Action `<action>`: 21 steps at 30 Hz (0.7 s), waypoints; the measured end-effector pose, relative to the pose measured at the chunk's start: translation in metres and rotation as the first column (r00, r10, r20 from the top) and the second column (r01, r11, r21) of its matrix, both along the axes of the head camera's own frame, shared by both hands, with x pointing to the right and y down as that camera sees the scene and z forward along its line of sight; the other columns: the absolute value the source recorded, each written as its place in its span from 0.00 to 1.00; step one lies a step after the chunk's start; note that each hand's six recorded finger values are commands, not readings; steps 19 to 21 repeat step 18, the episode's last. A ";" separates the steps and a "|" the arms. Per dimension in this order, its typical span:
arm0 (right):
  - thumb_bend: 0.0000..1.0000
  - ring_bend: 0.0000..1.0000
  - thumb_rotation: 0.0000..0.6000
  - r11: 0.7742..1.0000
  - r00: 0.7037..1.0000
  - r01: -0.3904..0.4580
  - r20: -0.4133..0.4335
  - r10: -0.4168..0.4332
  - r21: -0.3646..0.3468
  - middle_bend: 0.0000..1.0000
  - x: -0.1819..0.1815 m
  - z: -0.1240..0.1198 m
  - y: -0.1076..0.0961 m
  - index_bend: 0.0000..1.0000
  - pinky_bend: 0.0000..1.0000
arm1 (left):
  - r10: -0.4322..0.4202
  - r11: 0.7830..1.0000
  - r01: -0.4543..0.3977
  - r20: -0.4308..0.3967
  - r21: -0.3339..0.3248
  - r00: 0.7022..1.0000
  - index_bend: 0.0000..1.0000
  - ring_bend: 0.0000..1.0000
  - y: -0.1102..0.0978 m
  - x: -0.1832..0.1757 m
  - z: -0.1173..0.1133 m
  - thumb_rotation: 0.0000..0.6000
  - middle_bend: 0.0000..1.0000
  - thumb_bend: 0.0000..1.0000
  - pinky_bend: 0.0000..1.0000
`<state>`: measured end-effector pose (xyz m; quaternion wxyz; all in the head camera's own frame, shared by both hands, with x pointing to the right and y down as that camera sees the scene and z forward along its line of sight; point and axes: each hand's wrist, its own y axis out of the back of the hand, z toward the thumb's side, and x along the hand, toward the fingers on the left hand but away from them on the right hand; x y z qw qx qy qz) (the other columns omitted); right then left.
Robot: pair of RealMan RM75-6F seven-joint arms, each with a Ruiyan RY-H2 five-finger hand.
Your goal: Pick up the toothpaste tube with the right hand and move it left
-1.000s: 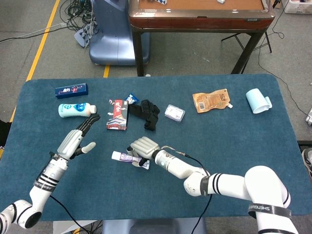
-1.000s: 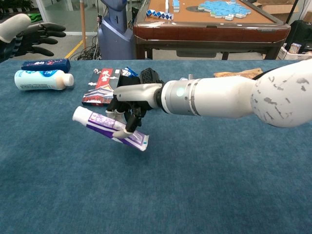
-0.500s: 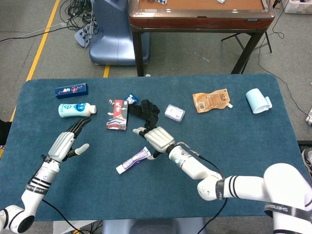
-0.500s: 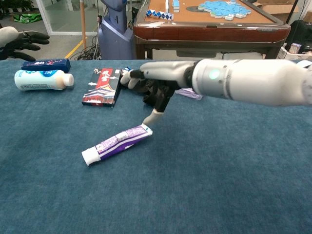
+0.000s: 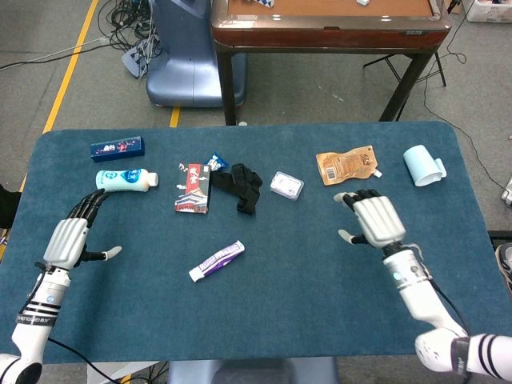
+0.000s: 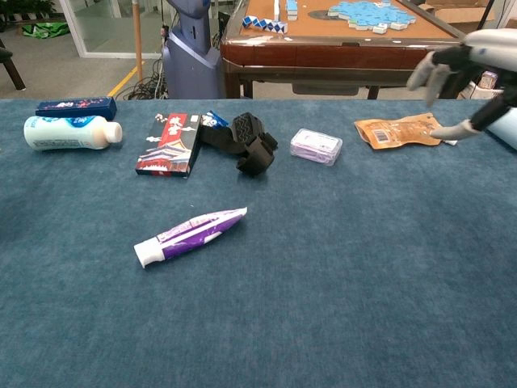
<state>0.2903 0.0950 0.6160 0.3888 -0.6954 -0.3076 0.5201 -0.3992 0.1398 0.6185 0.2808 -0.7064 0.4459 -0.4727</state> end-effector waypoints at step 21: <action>0.28 0.37 1.00 0.966 0.958 -0.236 -0.142 0.249 0.105 0.48 0.125 -0.056 0.109 0.44 0.29 | -0.068 0.996 0.049 0.291 0.073 0.954 0.00 0.04 0.079 -0.045 -0.043 1.00 0.02 0.11 0.08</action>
